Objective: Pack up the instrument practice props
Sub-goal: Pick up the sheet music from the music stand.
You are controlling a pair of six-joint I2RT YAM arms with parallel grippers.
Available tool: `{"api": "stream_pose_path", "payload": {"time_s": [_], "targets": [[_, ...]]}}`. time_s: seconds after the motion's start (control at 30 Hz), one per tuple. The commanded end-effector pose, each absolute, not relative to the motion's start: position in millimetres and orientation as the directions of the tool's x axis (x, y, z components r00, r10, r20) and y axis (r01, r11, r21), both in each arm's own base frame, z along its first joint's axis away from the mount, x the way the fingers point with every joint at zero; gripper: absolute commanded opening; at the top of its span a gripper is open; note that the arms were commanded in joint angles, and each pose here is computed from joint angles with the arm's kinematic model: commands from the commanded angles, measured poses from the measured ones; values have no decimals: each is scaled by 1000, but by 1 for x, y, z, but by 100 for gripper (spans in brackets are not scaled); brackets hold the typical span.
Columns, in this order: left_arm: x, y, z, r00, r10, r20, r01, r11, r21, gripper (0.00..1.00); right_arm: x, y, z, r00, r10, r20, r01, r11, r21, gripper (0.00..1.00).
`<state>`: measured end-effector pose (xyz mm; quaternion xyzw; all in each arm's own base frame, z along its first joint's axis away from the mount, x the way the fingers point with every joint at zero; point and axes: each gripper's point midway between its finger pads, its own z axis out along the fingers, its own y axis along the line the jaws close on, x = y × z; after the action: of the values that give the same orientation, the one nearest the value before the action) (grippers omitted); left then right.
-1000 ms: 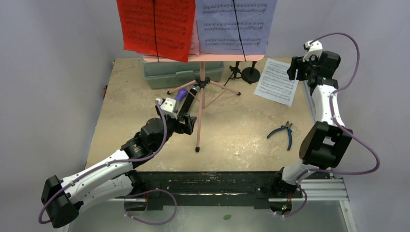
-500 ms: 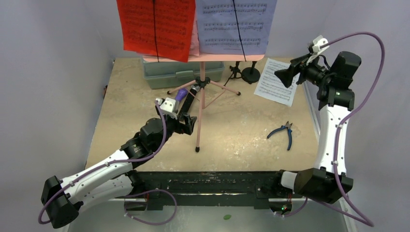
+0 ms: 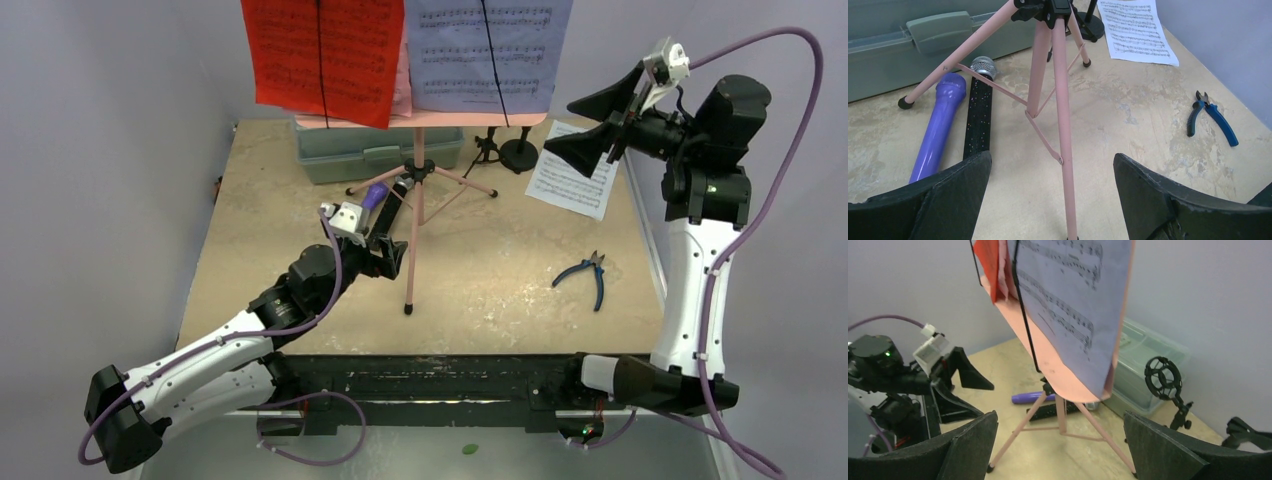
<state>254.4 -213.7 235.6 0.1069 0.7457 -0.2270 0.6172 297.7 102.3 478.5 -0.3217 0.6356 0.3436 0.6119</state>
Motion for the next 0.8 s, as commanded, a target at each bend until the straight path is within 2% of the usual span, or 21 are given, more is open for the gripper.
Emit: {"api": "stream_pose_path", "payload": {"time_s": [0.0,0.4,0.77], "targets": [[255,-219,258,-182,-183,-966,458,854,-248,91,289,118,511,-42,53,-998,-858,510,63,99],[256,-220,259,-184,-182,-966,455,855,-248,91,304,137,542,-123,174,-977,-843,501,195,96],[257,-221,257,-186,-175,-967,457,856,-243,91,283,143,550,-120,172,-978,-871,454,187,90]]}}
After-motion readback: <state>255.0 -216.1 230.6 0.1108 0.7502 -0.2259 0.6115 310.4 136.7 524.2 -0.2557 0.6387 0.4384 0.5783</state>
